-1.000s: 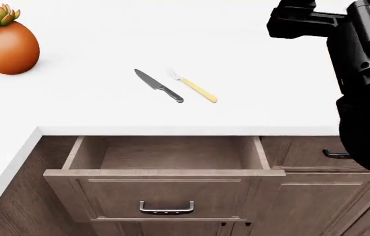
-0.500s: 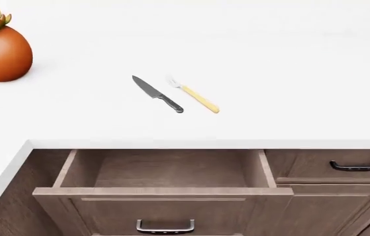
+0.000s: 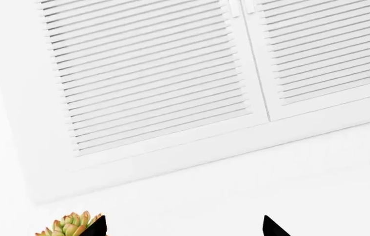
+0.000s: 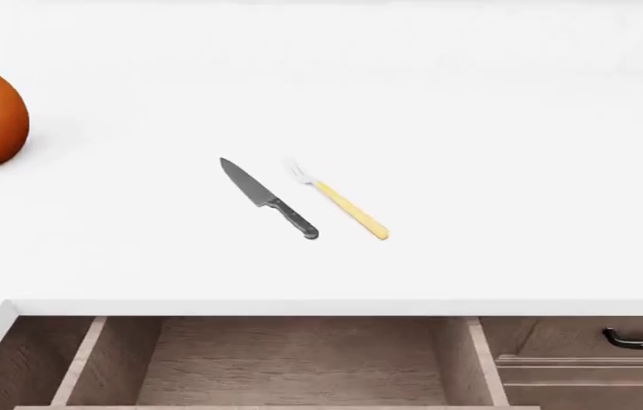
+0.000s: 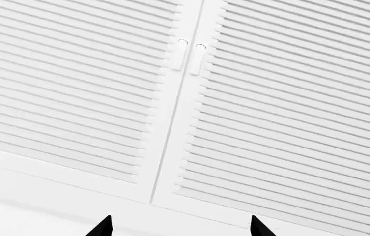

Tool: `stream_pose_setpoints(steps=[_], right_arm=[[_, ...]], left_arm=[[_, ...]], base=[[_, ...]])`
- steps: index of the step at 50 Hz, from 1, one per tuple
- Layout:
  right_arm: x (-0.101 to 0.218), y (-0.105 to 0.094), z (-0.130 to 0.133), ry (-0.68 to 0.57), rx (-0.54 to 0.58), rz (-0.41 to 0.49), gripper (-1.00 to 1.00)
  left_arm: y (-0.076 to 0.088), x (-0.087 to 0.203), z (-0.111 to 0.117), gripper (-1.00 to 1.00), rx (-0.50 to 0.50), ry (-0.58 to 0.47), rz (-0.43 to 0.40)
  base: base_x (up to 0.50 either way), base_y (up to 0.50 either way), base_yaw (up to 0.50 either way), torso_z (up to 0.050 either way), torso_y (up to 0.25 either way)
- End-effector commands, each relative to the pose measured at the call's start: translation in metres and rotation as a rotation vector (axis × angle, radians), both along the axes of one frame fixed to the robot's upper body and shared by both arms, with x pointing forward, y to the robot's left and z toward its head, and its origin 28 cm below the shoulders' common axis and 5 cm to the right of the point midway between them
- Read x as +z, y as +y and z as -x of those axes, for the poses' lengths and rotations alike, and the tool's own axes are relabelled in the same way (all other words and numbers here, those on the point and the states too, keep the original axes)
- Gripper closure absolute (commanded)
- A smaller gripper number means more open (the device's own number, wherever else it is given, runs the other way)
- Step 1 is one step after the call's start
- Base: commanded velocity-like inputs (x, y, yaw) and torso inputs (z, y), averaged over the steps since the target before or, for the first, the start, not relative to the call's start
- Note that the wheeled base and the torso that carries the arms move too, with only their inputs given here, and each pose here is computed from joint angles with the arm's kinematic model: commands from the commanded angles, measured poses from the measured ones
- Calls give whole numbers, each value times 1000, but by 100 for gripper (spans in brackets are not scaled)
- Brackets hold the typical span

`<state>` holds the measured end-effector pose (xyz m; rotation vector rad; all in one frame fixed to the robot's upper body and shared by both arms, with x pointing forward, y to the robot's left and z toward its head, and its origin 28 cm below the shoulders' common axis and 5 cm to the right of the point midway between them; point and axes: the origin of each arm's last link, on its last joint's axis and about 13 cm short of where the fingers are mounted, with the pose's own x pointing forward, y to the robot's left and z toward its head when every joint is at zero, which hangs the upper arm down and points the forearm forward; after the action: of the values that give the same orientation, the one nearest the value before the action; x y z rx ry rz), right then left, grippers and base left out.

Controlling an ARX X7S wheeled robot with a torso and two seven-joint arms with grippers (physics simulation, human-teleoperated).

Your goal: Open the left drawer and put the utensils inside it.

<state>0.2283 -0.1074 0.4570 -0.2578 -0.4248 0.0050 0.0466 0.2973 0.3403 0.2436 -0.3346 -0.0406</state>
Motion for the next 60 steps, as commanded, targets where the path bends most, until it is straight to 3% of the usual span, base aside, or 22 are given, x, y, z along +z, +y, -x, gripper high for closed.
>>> stream_pose_setpoints(steps=[1,10,18,25,31,39,45,50,60], right_arm=[[-1,0,0,9,5,14,-100],[-4,-1,-2,25,1,16,-100],[-13,0,-7,116,6,37,-100],[-33,6,-25,389,68,127,-100],[-45,12,-33,537,127,181,-100],[-57,16,-40,693,242,134,-100],[-62,20,-46,716,295,153,-100],[-70,23,-50,769,371,85,-100],[-86,30,-55,842,430,102,-100]], left_arm=[[0,0,-1,-100,-2,-1,-1],[-1,-1,-2,-100,-2,4,-2],[0,-1,-1,-100,-1,4,0],[0,-1,0,-100,1,3,-2],[1,-2,0,-100,4,3,-1],[1,-1,1,-100,6,-2,2],[2,-1,1,-100,8,-3,5],[3,-2,1,-100,9,-1,8],[3,-3,1,-100,10,1,9]], base=[[195,0,0,0,0],[151,0,0,0,1],[2,0,0,0,0],[0,0,0,0,0],[0,0,0,0,0],[0,0,0,0,0],[0,0,0,0,0],[0,0,0,0,0],[0,0,0,0,0]])
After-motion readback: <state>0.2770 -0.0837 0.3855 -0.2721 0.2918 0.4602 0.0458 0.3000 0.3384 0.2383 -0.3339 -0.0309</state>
